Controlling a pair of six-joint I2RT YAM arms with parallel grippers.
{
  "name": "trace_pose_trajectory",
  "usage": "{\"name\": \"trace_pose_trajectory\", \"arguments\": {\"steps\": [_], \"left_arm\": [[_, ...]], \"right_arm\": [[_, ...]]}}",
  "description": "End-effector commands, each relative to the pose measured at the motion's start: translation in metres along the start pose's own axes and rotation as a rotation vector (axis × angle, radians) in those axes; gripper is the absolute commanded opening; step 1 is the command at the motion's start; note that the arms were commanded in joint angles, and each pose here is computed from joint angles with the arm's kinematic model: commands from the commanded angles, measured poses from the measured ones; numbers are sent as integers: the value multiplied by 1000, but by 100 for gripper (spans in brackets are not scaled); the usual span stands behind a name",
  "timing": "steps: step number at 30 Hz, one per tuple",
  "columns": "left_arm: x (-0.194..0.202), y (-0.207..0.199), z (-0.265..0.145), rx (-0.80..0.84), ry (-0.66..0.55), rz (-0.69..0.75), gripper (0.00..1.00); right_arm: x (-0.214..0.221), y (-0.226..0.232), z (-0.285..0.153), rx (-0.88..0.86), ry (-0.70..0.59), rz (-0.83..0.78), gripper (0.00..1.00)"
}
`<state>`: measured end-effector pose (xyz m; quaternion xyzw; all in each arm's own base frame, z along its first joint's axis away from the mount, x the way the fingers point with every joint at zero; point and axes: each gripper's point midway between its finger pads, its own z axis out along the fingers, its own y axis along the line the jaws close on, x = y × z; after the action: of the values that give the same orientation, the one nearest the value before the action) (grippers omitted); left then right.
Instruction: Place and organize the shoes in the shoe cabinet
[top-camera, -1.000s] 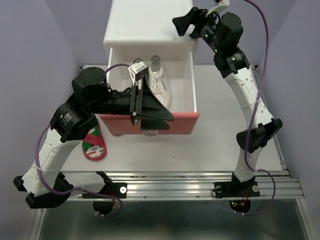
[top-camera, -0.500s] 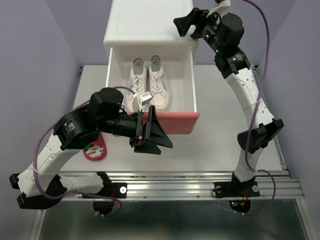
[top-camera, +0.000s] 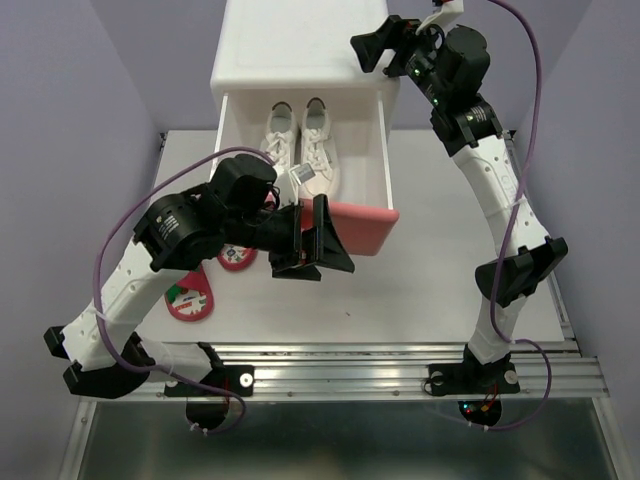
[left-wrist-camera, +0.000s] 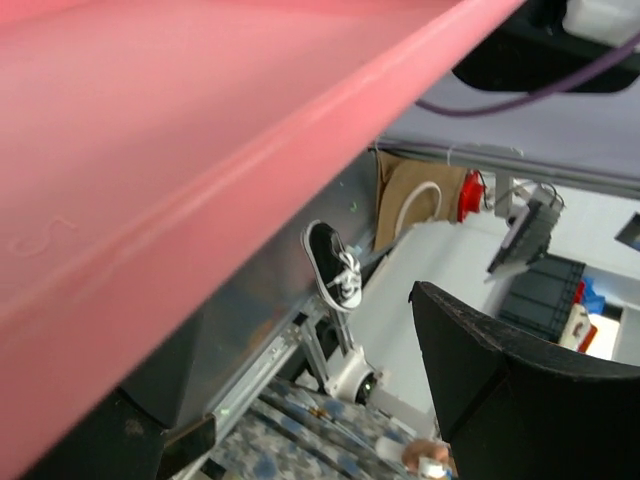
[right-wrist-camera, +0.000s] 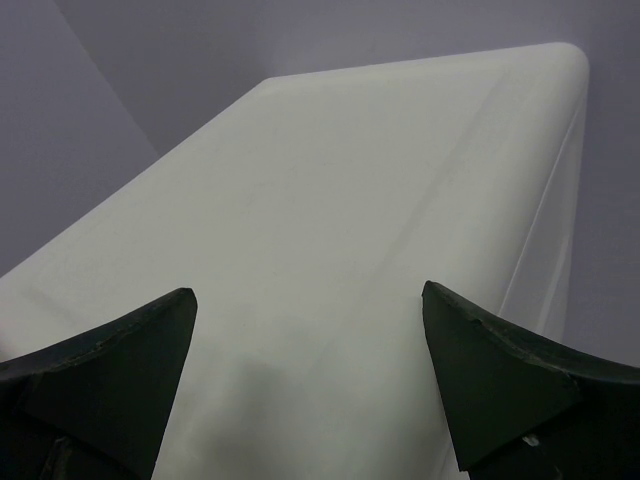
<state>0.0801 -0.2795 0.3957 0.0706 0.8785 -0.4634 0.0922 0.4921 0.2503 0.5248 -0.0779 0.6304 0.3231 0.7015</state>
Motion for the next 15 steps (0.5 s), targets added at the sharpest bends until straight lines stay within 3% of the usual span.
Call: {"name": "trace_pose_trajectory", "arguments": {"steps": [1, 7, 15], "left_arm": [[-70, 5, 9, -12, -219, 148, 95], [-132, 37, 3, -84, -338, 197, 95], [-220, 36, 24, -77, -458, 292, 95]], "right_arm": [[103, -26, -14, 100, 339, 84, 100], [101, -30, -17, 121, 339, 69, 100], [88, -31, 1, 129, 286, 80, 100]]}}
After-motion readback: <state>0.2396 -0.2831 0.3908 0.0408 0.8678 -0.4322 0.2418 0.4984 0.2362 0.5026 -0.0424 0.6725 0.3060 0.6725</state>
